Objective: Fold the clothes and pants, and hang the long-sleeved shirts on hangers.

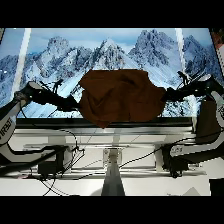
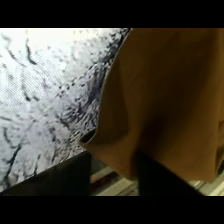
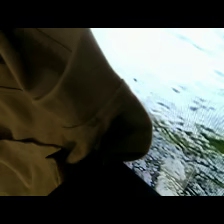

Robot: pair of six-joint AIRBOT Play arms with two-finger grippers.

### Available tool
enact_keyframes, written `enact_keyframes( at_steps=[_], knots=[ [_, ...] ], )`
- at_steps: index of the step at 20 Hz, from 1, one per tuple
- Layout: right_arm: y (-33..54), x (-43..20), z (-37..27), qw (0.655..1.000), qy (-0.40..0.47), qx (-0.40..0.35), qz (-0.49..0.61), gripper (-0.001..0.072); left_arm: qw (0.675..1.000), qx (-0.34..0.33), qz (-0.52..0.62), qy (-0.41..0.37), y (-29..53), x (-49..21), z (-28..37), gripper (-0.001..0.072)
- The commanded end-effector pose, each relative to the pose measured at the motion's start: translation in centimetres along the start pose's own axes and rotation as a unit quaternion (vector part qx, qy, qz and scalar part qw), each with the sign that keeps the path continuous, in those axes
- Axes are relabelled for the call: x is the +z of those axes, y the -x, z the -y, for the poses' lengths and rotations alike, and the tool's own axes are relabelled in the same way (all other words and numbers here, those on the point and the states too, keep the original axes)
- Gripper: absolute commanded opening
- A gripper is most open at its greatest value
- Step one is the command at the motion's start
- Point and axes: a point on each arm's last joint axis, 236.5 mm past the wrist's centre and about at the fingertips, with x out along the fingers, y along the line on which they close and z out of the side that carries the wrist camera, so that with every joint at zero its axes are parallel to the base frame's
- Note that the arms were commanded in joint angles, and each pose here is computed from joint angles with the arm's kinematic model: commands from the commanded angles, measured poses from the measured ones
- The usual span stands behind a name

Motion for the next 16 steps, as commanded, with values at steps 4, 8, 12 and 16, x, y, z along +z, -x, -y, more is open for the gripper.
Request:
enact_keyframes(
  at_steps=[4, 8, 12, 16],
  knots=[
    [2.0, 1.7, -0.7, 0.999, 0.021, -0.011, 0.032, 0.0012, 0.995, 0.029, 0.069, -0.058, 1.0, 4.7, 0.6, 0.0016],
    [9.0, 6.7, -3.8, 0.986, 0.075, -0.035, 0.144, 0.0012, 0.971, 0.044, 0.210, -0.109, 11.6, 12.3, 3.6, 0.0016],
    [20.7, 10.9, -12.6, 0.932, 0.139, -0.007, 0.335, 0.0012, 0.906, 0.080, 0.362, -0.203, 25.0, 15.3, 11.0, 0.0016],
    [33.6, 9.4, -20.9, 0.834, 0.203, -0.020, 0.512, 0.0013, 0.808, 0.115, 0.509, -0.274, 36.4, 12.8, 19.0, 0.0016]
  ],
)
